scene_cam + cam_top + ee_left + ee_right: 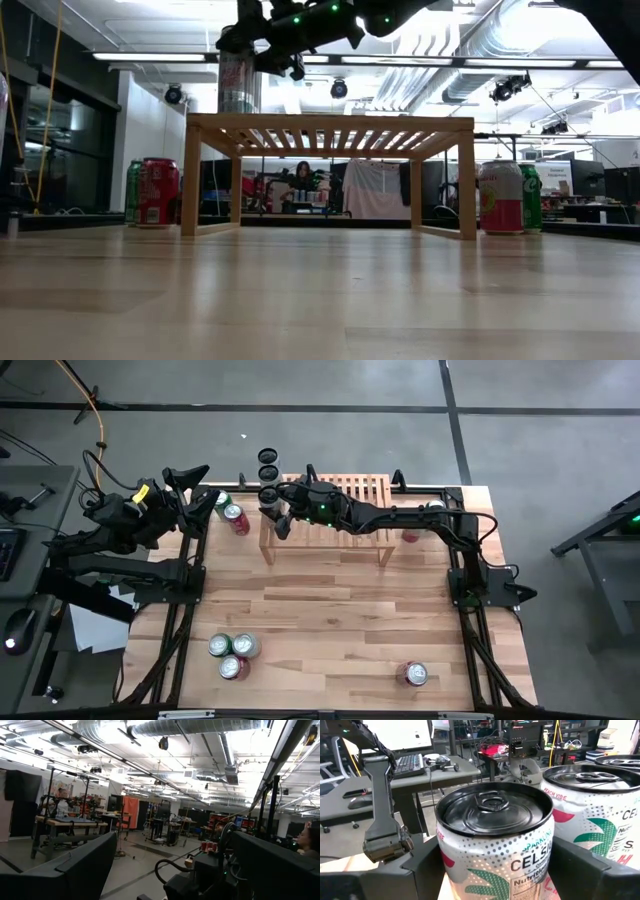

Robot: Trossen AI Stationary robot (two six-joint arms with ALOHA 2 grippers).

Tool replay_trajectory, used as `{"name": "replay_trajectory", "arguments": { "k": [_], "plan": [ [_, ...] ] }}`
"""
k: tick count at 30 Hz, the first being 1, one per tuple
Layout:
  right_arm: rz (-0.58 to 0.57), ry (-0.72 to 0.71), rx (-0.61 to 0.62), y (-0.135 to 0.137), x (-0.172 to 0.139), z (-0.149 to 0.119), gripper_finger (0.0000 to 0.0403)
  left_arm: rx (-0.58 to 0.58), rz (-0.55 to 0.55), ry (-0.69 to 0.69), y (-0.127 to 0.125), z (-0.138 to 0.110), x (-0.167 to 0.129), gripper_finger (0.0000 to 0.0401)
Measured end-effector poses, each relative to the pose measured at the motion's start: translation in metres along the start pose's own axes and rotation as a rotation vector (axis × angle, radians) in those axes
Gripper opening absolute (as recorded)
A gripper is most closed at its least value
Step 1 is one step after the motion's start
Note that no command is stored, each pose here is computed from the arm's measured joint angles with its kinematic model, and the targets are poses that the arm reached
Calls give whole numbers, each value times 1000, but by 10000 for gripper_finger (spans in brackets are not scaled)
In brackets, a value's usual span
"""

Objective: Place canned beverage on shelf
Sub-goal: Put the white-pink soda can on the shelf aligned with the other white-pink soda cans, then put the top left red-white soda can on the shelf

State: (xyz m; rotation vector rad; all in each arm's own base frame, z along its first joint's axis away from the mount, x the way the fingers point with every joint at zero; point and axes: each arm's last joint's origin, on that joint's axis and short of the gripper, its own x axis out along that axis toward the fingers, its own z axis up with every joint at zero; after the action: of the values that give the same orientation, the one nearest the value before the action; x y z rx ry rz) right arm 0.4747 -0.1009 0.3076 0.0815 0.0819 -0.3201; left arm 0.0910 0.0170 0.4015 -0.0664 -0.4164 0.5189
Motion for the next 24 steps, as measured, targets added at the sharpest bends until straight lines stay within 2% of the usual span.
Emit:
{"name": "replay_trajectory", "arguments": {
  "k": [6, 14, 24],
  "plan": [
    [3, 0, 0, 0, 0, 0, 305, 0, 0, 0, 0, 0, 0, 385],
    [-26, 5, -1, 0, -1, 0, 394, 17, 0, 0, 0, 0, 0, 385],
    [-33, -1, -19, 0, -1, 4, 393, 19, 0, 0, 0, 0, 0, 385]
  ]
}}
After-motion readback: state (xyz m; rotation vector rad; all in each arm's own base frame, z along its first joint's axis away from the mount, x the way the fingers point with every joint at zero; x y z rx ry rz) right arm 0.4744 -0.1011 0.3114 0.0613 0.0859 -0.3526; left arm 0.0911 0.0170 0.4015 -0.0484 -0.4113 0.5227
